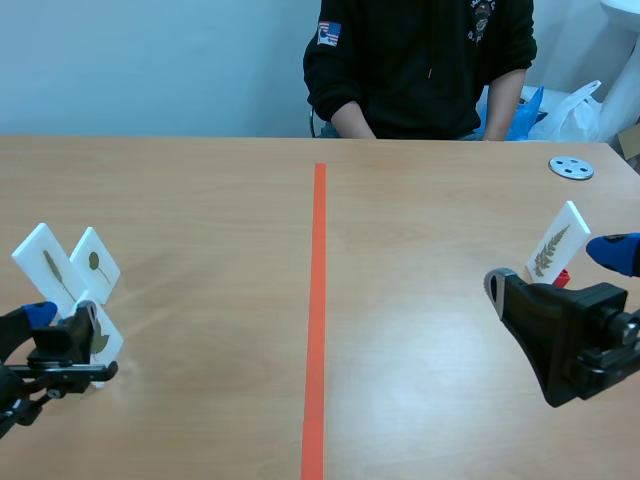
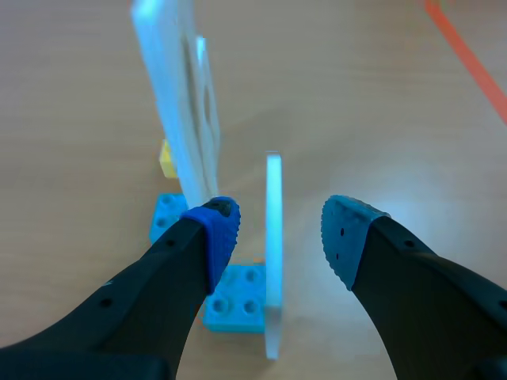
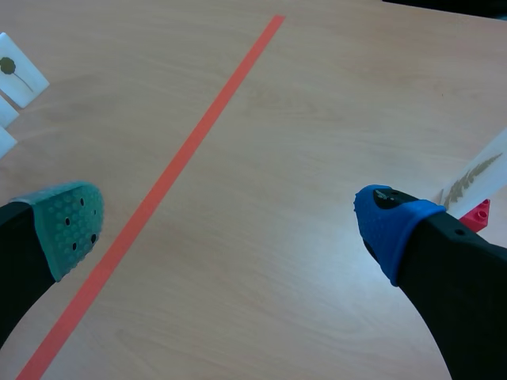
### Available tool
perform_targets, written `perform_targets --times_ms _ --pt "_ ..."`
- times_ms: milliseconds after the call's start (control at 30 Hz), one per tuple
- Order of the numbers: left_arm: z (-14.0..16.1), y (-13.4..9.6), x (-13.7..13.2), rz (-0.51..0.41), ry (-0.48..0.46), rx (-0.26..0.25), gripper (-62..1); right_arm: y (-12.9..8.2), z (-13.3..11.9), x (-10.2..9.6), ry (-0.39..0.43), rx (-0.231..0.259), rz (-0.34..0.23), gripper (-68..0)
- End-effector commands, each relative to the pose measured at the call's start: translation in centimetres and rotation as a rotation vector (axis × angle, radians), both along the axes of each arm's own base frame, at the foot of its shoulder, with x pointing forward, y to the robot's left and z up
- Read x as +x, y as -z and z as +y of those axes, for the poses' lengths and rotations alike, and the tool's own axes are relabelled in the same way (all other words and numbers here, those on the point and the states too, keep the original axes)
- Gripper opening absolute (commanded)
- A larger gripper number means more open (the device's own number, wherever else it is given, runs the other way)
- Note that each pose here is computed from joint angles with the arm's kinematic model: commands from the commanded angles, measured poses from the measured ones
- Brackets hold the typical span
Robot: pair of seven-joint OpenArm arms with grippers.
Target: Sort the leaf by its shape. The table is split by an orange tape line. A compound leaf with several leaflets goes to the left side, a simple leaf with one blade goes to the right side. Return to the home posture when a red brick is placed on the table.
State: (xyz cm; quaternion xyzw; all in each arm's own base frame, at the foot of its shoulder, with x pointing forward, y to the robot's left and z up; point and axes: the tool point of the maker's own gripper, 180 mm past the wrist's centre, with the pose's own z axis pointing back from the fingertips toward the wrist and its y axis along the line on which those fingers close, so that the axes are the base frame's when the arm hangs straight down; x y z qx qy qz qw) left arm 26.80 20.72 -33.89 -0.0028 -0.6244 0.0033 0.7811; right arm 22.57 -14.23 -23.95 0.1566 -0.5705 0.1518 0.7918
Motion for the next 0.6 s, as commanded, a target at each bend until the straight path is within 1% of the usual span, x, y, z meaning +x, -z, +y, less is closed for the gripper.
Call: perform_targets --times_ms 0,133,233,267,300,400,500,567 --pt "0.1 -1.6 -0.1 -0.039 0.007 0.010 -33.6 -0.9 -0.2 0.5 0.008 0.014 -0.036 0.4" --pt "-0.2 -4.4 -0.5 -0.095 0.021 0.024 -33.6 -0.9 -0.2 0.5 0.008 0.014 -0.036 0.4" --pt "-1.1 -7.0 -1.0 -0.142 0.060 0.035 -33.5 -0.9 -0.2 0.5 0.008 0.014 -0.036 0.4" --pt "-1.6 -7.9 -1.3 -0.156 0.076 0.037 -31.9 -0.9 -0.2 0.5 0.008 0.014 -0.036 0.4" --pt "-2.2 -8.7 -1.6 -0.166 0.101 0.037 -28.9 -0.9 -0.2 0.5 0.008 0.014 -0.036 0.4" --pt "-4.8 -11.0 -2.6 -0.200 0.208 0.013 -16.9 -0.9 -0.2 0.5 0.008 0.015 -0.036 0.4" --pt "-8.0 -13.0 -4.0 -0.220 0.351 -0.040 -7.4 -0.9 -0.2 0.5 0.008 0.015 -0.036 0.4" --pt "-10.2 -13.8 -5.0 -0.207 0.455 -0.074 -1.1 -0.9 -0.2 0.5 0.008 0.015 -0.036 0.4"
